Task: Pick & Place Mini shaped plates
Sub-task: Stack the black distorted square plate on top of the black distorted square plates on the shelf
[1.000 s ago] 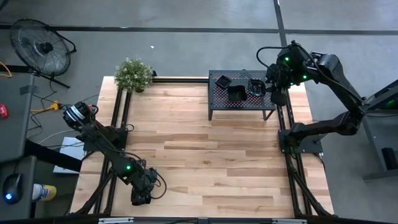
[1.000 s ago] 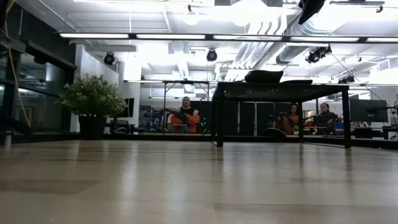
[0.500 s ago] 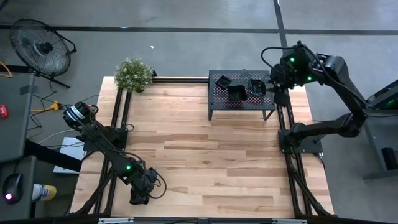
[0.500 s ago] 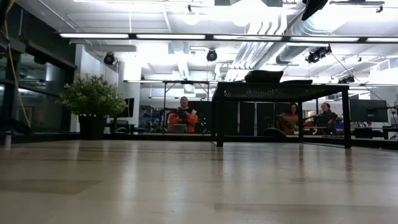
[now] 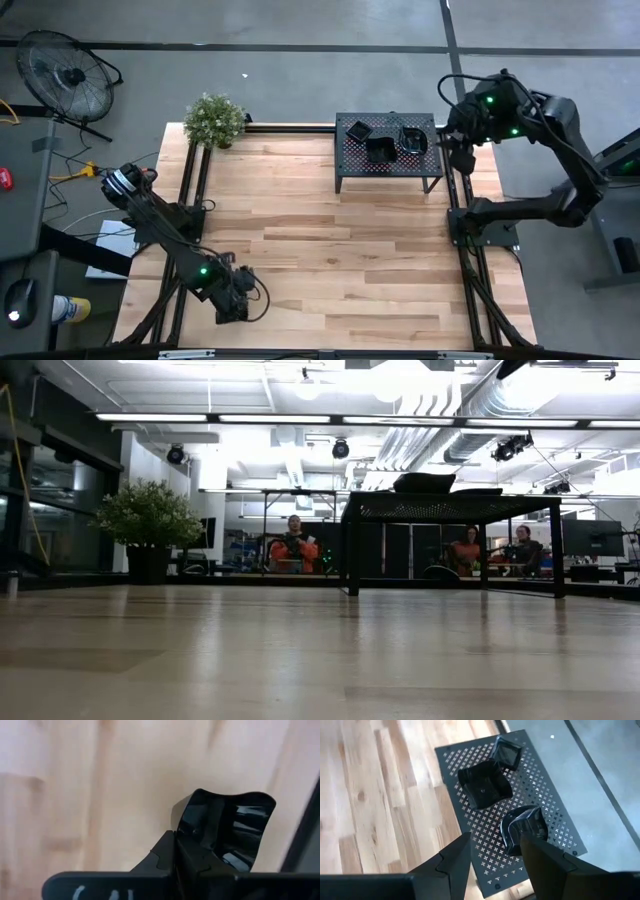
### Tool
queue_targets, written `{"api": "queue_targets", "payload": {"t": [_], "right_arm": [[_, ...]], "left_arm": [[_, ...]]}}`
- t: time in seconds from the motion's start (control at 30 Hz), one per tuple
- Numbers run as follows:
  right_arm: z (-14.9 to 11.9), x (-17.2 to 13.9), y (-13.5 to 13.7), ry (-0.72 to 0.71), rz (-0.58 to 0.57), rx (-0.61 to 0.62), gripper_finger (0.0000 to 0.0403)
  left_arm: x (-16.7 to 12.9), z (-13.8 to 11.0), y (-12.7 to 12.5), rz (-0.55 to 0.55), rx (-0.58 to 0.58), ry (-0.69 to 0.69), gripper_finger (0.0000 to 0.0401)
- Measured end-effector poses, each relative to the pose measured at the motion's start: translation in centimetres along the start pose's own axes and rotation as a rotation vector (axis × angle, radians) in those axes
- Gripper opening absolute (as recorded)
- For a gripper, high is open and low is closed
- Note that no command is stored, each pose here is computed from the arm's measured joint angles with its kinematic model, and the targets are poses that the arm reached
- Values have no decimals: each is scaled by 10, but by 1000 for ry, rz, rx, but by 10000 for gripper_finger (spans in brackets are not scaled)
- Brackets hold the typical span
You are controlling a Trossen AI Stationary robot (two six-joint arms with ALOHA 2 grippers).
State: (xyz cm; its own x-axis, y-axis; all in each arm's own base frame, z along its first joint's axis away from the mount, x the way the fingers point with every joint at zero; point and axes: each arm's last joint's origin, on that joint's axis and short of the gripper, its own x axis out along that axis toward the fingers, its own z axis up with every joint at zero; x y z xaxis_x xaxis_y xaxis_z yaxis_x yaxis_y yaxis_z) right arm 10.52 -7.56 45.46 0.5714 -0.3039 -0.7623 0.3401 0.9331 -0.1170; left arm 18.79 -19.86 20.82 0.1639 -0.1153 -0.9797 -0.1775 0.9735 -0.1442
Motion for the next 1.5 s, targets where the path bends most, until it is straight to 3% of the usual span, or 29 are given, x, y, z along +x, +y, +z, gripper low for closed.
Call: {"api": "queue_targets", "payload": {"t": [0.17, 0.47, 0.77, 1.03, 1.5], "right_arm": [[-1, -5, 0, -36, -31, 111, 167], [-5, -15, 4, -116, -7, 88, 161], [-30, 4, 16, -251, 109, 165, 161], [-55, 33, 31, -313, 187, 229, 161], [-49, 70, 59, -414, 207, 236, 161]], "left_arm": [[-16, 18, 2, 102, -76, -180, 0], [-43, 61, 18, 319, -95, -532, 0], [-78, 102, 36, 495, -103, -735, 0], [-98, 136, 52, 560, -72, -848, 0], [-118, 174, 76, 637, -13, -990, 0]]}}
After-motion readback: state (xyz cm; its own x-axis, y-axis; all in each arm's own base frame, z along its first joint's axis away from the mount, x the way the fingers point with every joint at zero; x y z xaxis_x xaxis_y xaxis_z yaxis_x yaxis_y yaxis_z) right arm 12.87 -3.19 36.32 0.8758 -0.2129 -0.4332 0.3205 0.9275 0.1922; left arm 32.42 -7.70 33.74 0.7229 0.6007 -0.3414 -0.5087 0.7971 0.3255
